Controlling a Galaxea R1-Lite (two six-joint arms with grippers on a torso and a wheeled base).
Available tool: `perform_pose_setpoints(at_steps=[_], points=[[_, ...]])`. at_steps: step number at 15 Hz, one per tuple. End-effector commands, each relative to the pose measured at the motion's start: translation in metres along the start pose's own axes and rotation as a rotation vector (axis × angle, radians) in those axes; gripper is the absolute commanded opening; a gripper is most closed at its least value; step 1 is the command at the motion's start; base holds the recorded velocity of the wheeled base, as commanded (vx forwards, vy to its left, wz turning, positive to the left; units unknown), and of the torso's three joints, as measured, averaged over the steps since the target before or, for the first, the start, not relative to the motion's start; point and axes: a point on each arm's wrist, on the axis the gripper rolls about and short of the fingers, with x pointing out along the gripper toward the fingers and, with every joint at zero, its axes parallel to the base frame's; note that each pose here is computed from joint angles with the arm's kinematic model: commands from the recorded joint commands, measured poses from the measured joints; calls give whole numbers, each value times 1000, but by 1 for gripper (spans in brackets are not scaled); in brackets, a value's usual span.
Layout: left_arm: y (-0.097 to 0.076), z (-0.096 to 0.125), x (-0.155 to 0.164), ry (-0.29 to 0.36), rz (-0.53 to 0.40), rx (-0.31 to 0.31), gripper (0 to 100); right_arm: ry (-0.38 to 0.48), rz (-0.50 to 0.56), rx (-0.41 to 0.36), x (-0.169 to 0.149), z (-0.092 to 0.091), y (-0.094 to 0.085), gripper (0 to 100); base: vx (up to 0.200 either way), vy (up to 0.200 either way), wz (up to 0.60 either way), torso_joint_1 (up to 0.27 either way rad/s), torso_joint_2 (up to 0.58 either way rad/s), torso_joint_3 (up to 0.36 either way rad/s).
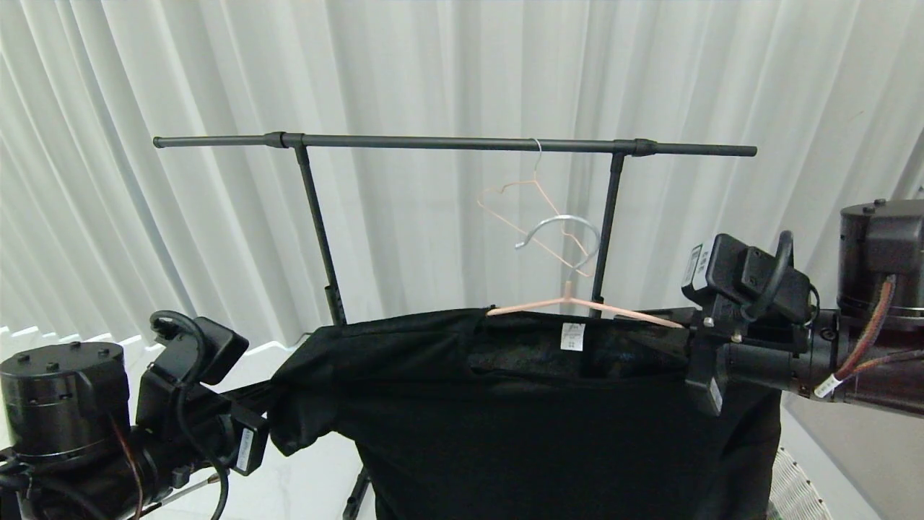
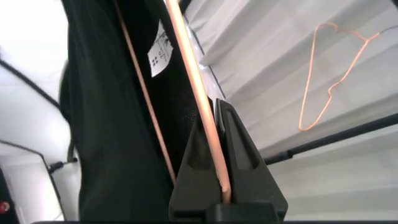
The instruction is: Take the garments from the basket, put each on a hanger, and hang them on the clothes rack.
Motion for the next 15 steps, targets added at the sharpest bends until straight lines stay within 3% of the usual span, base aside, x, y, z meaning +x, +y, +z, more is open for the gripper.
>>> perform_pose_setpoints(at_steps=[1,4,5,9,12,15], points=[[-1,-3,2,17,-5,0,0,-15,4,20,4,2,1,0,0,0,0,0,0,0],[-1,-3,4,24,-9,33,0,-66,8,96,5,11,6,0,0,0,0,0,0,0],[-1,-3,4,24,-9,44,100,-69,-2,103,6,11,5,0,0,0,0,0,0,0],[0,-1,3,12,-2,40,100,-60,-24,113,6,11,5,0,0,0,0,0,0,0],[6,0,-4,-8,36,1,100,-22,-97,177,5,9,2,0,0,0,0,0,0,0],[28,-7,-9,36,218,-99,100,47,-196,293,5,5,1,0,0,0,0,0,0,0]])
